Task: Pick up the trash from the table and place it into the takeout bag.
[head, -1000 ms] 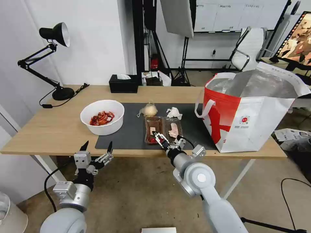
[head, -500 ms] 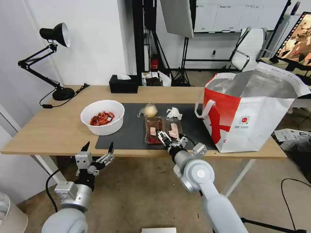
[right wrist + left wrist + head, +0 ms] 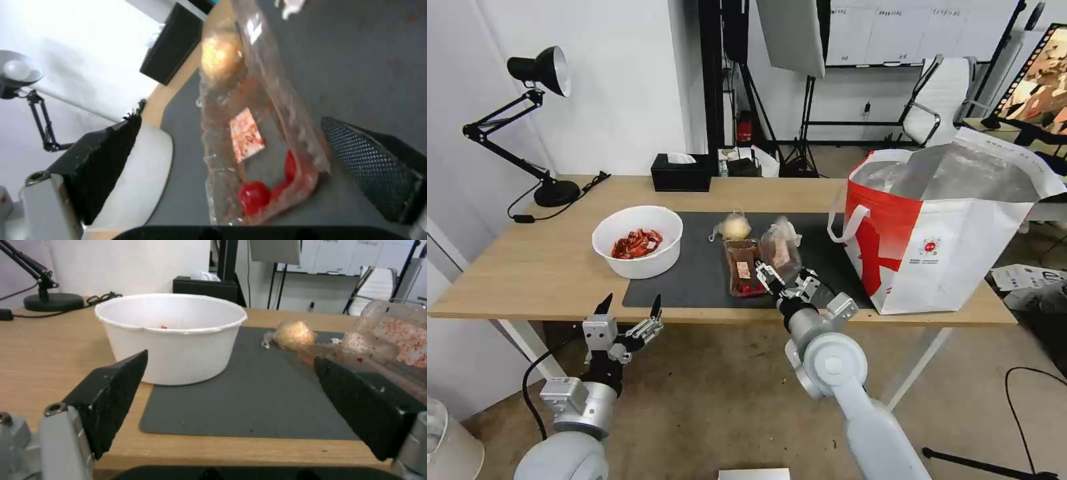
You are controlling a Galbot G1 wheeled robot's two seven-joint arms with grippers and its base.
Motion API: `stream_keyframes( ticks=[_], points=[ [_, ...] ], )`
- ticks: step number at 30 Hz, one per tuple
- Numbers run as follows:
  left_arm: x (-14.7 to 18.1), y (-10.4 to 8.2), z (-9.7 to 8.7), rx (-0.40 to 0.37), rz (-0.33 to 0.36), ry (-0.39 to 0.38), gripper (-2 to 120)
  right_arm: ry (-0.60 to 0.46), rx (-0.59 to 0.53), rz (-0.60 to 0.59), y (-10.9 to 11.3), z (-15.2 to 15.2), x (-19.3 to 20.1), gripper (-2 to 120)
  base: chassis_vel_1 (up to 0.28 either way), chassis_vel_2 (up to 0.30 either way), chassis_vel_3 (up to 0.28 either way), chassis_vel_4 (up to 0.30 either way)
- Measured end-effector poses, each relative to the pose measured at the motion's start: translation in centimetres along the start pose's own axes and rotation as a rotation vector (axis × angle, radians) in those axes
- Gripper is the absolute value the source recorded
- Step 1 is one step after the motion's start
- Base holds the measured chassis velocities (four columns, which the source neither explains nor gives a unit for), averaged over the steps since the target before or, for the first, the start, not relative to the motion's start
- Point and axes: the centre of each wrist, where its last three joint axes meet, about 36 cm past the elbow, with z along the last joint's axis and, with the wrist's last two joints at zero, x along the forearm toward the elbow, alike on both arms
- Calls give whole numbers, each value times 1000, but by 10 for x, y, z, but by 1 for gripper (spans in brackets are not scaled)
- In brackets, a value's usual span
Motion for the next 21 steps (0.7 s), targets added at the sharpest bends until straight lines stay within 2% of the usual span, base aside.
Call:
stream_keyframes(
  ticks=[7, 11, 14, 15, 17, 21],
  points=[
    [1, 1, 0, -1, -3, -2, 100, -28, 13, -83, 14, -18, -10, 100, 0, 0, 0, 0],
    [2, 2, -1, -3, -6, -5, 100, 9, -2, -121, 26, -29, -19, 100, 0, 0, 0, 0],
    [2, 4, -1, -5, -10, -8, 100, 113, 16, -109, 35, -34, -30, 100, 0, 0, 0, 0],
    [2, 4, -1, -5, -10, -8, 100, 113, 16, -109, 35, -34, -30, 100, 0, 0, 0, 0],
    [3, 4, -1, -5, -12, -9, 100, 247, 27, -30, 43, -38, -39, 100, 0, 0, 0, 0],
    [4, 4, 0, -3, -14, -7, 100, 309, 20, 28, 54, -43, -49, 100, 0, 0, 0, 0]
  ],
)
